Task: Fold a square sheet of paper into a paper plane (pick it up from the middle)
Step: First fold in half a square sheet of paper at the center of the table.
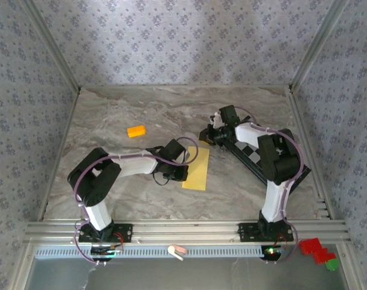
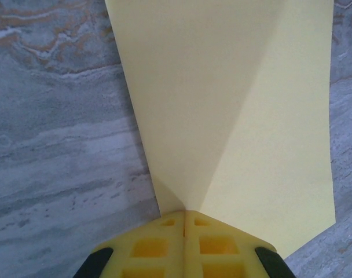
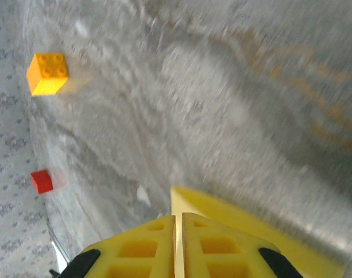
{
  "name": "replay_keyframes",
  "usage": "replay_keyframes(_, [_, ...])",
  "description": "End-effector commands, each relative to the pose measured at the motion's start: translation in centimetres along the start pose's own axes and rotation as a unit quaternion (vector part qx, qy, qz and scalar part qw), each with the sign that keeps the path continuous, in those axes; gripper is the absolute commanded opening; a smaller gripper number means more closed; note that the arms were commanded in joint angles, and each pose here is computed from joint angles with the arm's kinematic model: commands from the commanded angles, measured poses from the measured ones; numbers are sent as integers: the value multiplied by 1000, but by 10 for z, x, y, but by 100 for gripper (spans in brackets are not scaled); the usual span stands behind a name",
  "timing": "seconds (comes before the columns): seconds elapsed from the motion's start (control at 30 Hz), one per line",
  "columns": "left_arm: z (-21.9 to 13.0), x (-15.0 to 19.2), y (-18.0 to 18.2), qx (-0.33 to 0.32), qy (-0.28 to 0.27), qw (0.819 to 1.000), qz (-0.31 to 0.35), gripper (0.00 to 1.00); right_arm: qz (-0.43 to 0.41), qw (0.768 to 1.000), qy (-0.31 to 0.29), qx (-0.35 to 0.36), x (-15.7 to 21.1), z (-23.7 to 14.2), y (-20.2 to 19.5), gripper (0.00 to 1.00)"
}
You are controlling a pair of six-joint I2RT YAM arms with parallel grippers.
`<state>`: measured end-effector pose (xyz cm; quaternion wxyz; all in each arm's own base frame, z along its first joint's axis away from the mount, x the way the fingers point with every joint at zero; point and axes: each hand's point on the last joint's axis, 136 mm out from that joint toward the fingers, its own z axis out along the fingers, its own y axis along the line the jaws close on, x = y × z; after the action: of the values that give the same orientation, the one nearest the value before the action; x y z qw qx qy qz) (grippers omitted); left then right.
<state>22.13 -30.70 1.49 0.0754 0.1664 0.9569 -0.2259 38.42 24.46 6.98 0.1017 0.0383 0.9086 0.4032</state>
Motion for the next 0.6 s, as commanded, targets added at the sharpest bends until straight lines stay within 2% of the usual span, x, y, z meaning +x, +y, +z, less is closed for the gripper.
replay_keyframes(0.0, [3,54,56,-122,95,988,-17,0,-38,999,-7,-13,13,-9,16,13])
replay_keyframes(0.03, [-1,47,49,-112,84,990,-15,0,-38,999,-6,-11,17,-10,16,13])
replay_keyframes(0.13, [-14,27,32,-87,53,995,-12,9,-36,999,-7,-8,22,-11,11,13])
replay_keyframes(0.23, [-24,14,21,-71,37,997,-10,10,-28,1000,2,-9,23,-5,5,13])
replay_keyframes(0.4, [-32,10,21,-60,28,998,-14,12,-20,1000,12,-10,14,5,-3,14])
replay_keyframes(0.57, [-37,8,21,-38,17,999,-31,21,-13,1000,21,-17,-3,23,-7,16])
